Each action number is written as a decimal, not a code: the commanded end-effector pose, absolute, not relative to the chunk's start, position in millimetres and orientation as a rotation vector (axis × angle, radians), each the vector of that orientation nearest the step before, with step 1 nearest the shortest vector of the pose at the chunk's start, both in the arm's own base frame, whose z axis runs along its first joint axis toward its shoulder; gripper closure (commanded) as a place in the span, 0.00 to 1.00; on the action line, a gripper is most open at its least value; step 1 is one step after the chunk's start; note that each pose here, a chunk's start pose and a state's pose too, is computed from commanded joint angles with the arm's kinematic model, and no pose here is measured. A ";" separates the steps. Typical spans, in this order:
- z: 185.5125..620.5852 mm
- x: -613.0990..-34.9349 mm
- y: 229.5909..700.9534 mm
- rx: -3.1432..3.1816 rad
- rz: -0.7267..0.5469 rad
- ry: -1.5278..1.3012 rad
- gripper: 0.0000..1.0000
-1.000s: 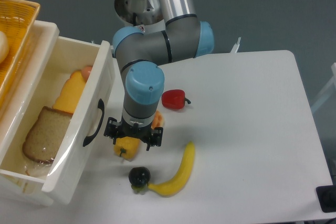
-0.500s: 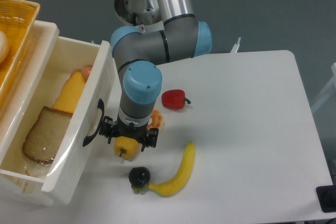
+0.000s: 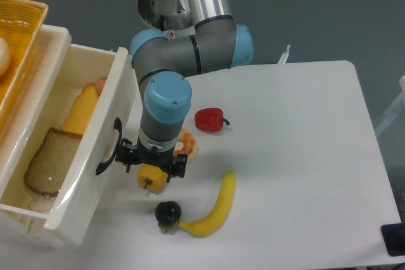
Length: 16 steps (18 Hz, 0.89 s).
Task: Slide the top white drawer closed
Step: 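Push the white drawer inward into its cabinet with the gripper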
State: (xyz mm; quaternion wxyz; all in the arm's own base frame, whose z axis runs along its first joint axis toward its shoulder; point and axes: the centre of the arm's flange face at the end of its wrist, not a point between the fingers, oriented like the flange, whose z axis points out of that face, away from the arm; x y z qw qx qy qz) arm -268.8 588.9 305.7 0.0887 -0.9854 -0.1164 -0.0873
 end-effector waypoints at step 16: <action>310.6 -228.1 607.8 -2.941 -0.248 -0.190 0.00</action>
